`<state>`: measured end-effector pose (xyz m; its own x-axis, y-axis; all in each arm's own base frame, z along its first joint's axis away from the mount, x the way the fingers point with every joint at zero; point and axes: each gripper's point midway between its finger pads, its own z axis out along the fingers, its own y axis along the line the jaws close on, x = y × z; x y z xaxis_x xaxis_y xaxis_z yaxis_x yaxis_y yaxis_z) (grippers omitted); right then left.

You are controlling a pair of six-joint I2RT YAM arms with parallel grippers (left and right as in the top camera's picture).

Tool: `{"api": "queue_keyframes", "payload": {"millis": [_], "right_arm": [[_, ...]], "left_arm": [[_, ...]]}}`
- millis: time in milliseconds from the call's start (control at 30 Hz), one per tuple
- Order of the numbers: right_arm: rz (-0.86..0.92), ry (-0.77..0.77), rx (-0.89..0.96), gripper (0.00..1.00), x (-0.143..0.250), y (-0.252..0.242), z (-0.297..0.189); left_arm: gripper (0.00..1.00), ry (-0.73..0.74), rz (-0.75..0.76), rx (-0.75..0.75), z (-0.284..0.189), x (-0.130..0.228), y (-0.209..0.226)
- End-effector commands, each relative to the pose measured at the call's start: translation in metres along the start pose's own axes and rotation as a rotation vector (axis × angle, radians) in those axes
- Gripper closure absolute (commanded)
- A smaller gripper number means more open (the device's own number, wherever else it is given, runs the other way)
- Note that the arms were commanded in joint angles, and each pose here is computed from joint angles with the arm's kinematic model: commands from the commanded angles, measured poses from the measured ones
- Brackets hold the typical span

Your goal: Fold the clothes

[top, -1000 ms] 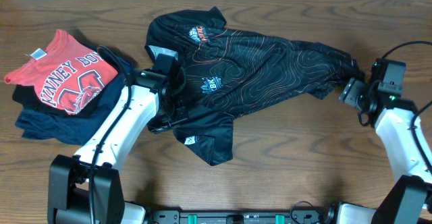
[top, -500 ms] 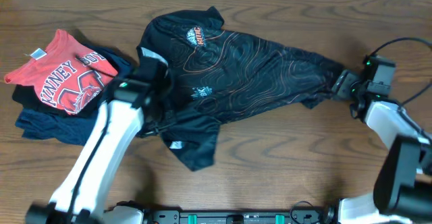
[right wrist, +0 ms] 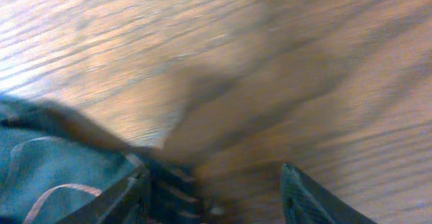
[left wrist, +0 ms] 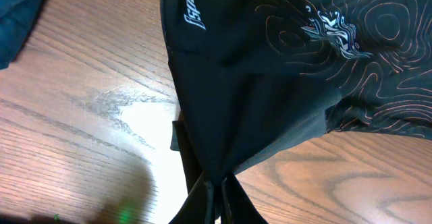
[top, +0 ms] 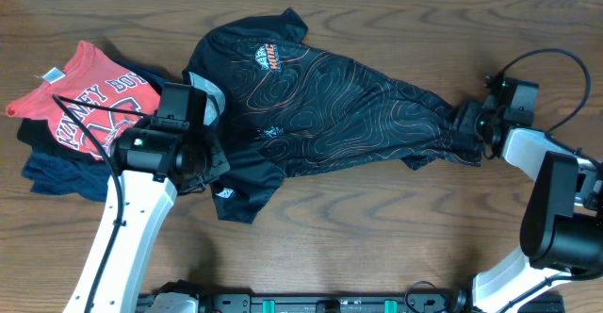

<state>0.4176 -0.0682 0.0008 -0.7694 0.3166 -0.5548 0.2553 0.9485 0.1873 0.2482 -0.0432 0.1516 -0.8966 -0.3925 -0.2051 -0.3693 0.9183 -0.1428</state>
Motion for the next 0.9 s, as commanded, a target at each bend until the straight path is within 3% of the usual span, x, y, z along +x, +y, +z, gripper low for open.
{"api": "queue_keyframes", "payload": {"millis": [0,167,267,300,333,367,533,600,700,867], "right_arm": [[-0.009,0.155,-0.136,0.32,0.045,0.029,0.009],[0.003,0.248,-0.243,0.29,0.067,0.051,0.002],[0.005,0.275,-0.246,0.49,0.073,0.053,0.000],[0.004,0.279,-0.242,0.64,0.074,0.053,0.000],[0.001,0.280,-0.223,0.86,0.075,0.050,0.001],[-0.001,0.277,-0.199,0.96,0.075,0.046,0.002],[0.014,0.201,-0.086,0.99,0.056,0.028,0.008],[0.023,0.119,-0.049,0.99,0.025,0.025,0.007],[0.016,-0.051,-0.032,0.99,-0.051,0.031,-0.016],[-0.001,-0.386,0.003,0.99,-0.196,0.048,-0.097]], "left_arm": [[0.94,-0.012,-0.002,-0.022,0.000,-0.002,0.005],[0.94,-0.012,-0.002,-0.022,0.000,-0.002,0.005],[0.94,-0.012,-0.002,-0.022,0.000,-0.002,0.005],[0.94,-0.012,-0.002,-0.021,0.000,-0.002,0.005],[0.94,-0.012,-0.002,-0.021,0.000,-0.002,0.005],[0.94,-0.012,-0.002,-0.021,0.000,-0.002,0.005],[0.94,-0.012,-0.002,-0.021,0.000,-0.002,0.005],[0.94,-0.012,-0.001,-0.022,0.000,-0.002,0.005],[0.94,-0.008,-0.001,-0.025,0.000,-0.001,0.005],[0.94,-0.004,0.002,-0.030,0.000,0.000,0.007]]}}
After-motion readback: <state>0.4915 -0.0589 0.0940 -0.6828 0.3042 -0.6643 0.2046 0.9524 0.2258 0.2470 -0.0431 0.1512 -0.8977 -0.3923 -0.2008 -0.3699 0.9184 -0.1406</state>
